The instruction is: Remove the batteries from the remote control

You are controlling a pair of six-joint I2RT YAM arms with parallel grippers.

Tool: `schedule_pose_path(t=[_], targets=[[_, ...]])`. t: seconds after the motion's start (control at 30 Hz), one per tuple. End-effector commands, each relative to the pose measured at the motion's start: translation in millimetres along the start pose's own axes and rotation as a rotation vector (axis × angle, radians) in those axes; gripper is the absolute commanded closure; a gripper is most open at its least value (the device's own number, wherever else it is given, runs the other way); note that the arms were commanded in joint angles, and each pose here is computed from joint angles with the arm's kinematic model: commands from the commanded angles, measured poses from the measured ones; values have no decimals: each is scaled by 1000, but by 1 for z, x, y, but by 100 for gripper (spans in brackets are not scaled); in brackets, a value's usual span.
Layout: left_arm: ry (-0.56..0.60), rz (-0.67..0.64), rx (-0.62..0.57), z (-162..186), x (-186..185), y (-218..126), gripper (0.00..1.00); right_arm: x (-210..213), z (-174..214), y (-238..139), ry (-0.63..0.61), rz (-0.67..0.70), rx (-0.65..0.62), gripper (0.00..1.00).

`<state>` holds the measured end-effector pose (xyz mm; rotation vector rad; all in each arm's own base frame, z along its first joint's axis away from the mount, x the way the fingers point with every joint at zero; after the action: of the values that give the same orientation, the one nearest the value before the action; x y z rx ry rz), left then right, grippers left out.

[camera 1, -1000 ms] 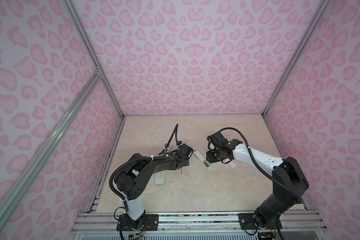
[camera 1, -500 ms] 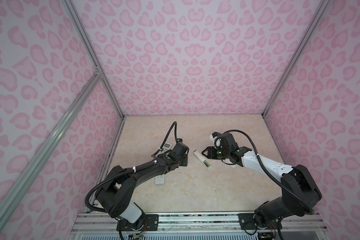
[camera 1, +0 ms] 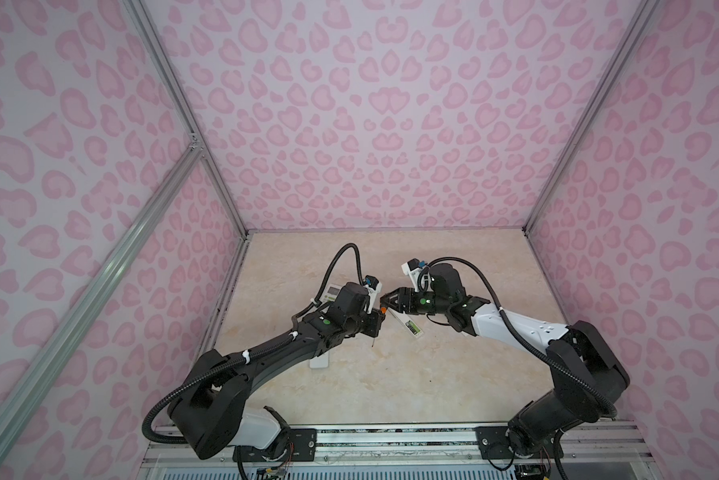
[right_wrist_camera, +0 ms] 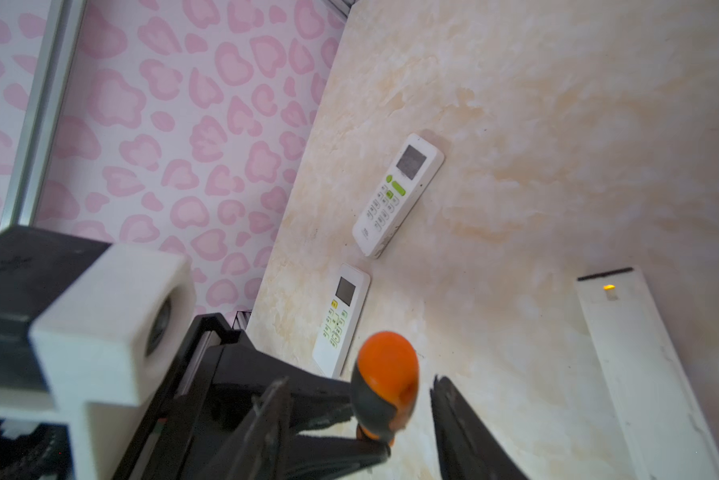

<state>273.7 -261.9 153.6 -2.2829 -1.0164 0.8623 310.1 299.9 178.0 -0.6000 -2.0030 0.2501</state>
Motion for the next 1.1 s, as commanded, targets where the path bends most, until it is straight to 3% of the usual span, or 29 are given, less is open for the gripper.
schedule_pose_path(t=[0.0,0.13,0.33,0.5,0.57,0.83,1.07], targets=[[31,107,-45,-12,-18,-3,96,8,-1,5,3,-48,9,44],[38,122,-56,-14,-20,-5,96,12,0,8,6,-60,16,46],[30,126,-62,-21,-23,-6,96,20,-6,1,-13,-59,-23,75],[32,127,-86,-26,-25,-11,67,13,-10,-5,-25,-3,-71,95],[33,119,-113,-28,-24,-17,58,10,-13,-10,-30,27,-85,98],[52,47,-241,-28,-11,-56,44,4,-32,-33,-57,96,-141,100],[6,233,-217,-25,-13,-57,46,34,-39,-49,-247,40,-105,100]])
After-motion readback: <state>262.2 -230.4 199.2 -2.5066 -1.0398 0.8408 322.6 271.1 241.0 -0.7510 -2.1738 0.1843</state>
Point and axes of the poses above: each gripper's point midway between its finger pads, its own y axis out along the fingers, its own x axis along the line the jaws close on, z = x × y, the point moved 3 cm from there along -y, back along the fingers, and after that the axes turned 1 degree about -y, right-handed, at the moved point
